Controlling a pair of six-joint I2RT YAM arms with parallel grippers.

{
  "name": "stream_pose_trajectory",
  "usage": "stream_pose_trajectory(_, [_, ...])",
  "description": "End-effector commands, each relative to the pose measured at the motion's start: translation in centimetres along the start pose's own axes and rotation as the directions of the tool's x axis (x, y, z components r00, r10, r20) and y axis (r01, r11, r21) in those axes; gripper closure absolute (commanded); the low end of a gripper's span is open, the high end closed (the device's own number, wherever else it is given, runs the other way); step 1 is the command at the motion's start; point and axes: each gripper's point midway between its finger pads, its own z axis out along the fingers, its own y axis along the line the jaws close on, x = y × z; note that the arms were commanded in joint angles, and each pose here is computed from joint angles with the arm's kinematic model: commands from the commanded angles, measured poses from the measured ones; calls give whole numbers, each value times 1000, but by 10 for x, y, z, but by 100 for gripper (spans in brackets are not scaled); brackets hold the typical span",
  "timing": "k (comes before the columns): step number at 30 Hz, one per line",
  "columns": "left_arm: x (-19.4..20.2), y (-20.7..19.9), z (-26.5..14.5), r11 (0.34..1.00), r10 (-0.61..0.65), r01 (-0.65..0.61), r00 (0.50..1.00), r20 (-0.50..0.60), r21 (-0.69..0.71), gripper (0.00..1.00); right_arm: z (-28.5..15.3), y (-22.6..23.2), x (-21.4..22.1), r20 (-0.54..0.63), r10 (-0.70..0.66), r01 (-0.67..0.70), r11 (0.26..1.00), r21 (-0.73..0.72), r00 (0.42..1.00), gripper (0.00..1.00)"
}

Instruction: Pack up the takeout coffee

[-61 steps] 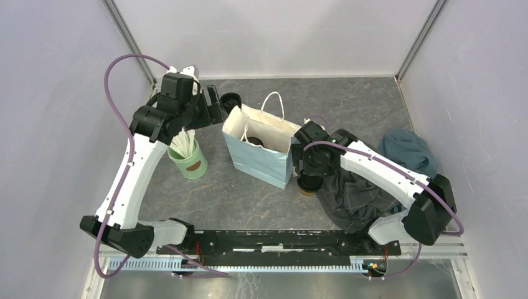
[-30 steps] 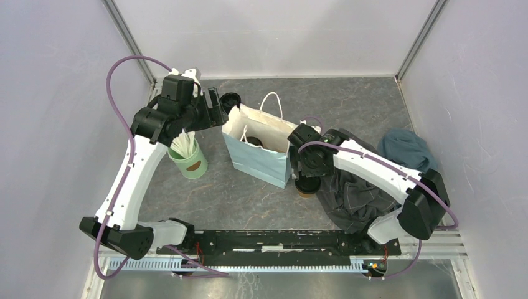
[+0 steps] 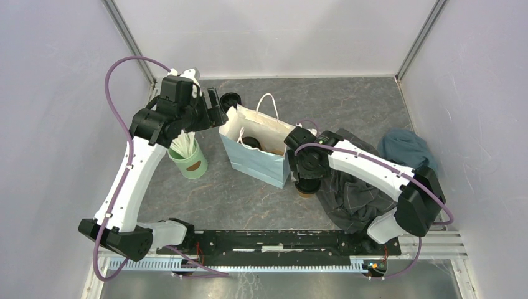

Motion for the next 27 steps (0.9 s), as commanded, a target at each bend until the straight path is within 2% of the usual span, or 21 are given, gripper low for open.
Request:
stream_pose_trajectory(1, [-9, -2, -8, 999, 40, -42, 998, 47, 28, 13, 3, -6, 0, 16, -13, 13, 999, 38, 1000, 19])
stream_pose_trajectory(13, [-9, -3, -9, 999, 39, -41, 998, 51, 32, 13, 5, -6, 2, 15, -27, 27, 998, 49, 1000, 21])
stream_pose_trajectory(16, [-9, -3, -9, 999, 39, -40, 998, 49, 31, 13, 2, -8, 1, 28, -29, 28, 998, 57, 999, 34])
stream_pose_trajectory(21, [-9, -2, -8, 999, 28, -29, 999, 45, 27, 12, -14, -19, -4, 74, -34, 29, 997, 74, 997, 47])
stream_pose_trajectory(24, [-13, -1, -7, 1000, 2, -3, 999, 48, 18, 12, -36, -27, -19, 169, -46, 35, 997, 69, 985, 69])
stream_pose_trajectory(27, [-18, 1, -4, 999, -31, 30, 998, 46, 11, 12, -63, -42, -36, 299, -71, 51, 996, 76, 952, 86])
